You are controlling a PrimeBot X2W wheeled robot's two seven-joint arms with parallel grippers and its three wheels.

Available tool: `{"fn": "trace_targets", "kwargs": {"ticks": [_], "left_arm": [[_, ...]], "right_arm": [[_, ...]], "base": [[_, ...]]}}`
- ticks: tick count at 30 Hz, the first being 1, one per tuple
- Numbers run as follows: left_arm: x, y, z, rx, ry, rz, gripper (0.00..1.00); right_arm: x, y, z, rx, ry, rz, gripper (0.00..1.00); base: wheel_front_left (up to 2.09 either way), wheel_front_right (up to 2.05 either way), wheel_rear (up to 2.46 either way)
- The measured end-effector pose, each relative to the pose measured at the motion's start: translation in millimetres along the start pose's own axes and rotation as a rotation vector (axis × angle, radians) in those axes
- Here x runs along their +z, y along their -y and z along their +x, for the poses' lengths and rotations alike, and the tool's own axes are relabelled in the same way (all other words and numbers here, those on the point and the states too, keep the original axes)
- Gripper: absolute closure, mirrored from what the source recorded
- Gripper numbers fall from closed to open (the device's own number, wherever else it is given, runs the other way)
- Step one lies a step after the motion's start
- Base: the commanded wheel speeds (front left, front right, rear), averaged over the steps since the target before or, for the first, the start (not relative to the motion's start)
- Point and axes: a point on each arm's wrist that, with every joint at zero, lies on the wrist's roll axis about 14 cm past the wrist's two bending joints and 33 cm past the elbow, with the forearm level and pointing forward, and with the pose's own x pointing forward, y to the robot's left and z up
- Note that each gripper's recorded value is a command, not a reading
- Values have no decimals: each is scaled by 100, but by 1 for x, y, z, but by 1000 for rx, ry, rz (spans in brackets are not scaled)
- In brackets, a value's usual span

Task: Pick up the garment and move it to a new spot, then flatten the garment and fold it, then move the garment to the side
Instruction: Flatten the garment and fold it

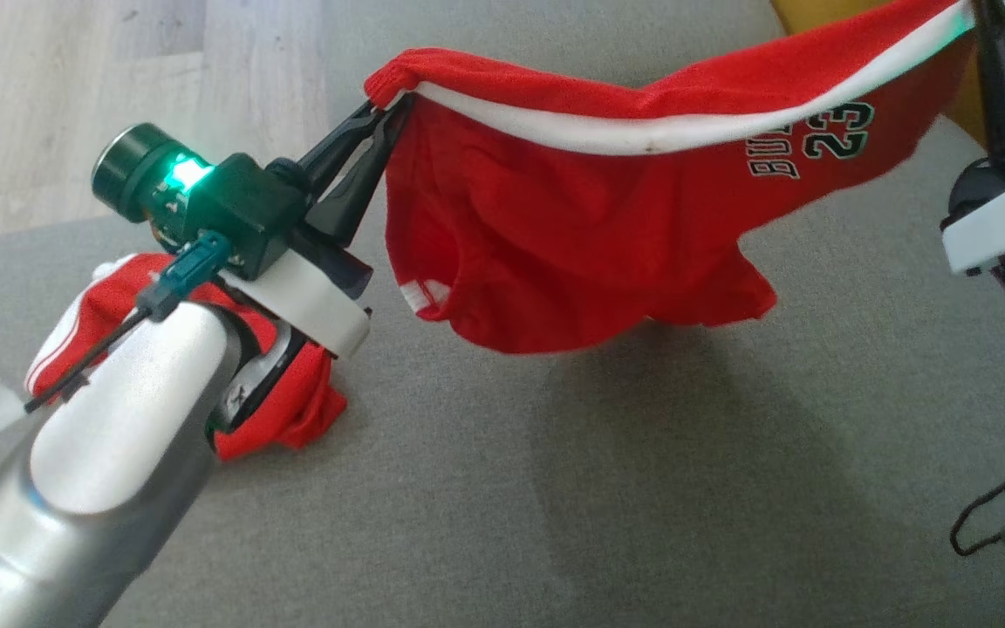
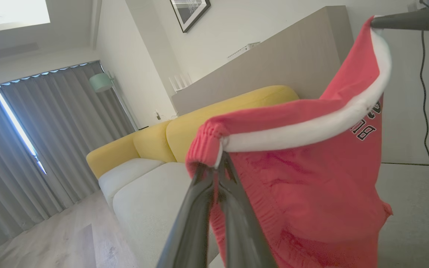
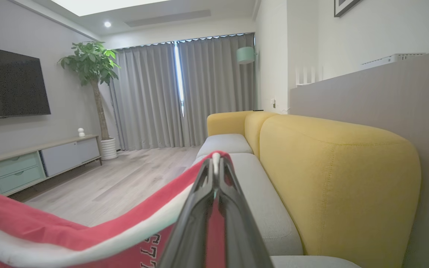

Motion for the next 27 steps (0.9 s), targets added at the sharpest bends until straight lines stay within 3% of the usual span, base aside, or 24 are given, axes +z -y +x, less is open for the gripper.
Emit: {"fn": "trace_targets", "kwargs": {"ticks": [6, 11, 20, 25, 27], "left_arm": [[-4, 3, 7, -27, -26, -32, 100], [-35, -35, 49, -15, -76, -43, 100], [-63, -106, 136, 96, 33, -38, 100], [-92, -110, 153, 115, 49, -70, 100], [-115, -102, 153, 108, 13, -93, 100]], "right_arm": [[-13, 6, 5, -13, -64, -8, 100], [-42, 23, 61, -42, -129, 22, 100], [-41, 44, 177, -79, 62, 17, 100], [-85, 55, 194, -112, 30, 17, 100], [-123, 60, 191, -130, -54, 30, 100]], "base": [[0, 0, 0], [0, 0, 0], [0, 0, 0], [0, 0, 0], [0, 0, 0]]}}
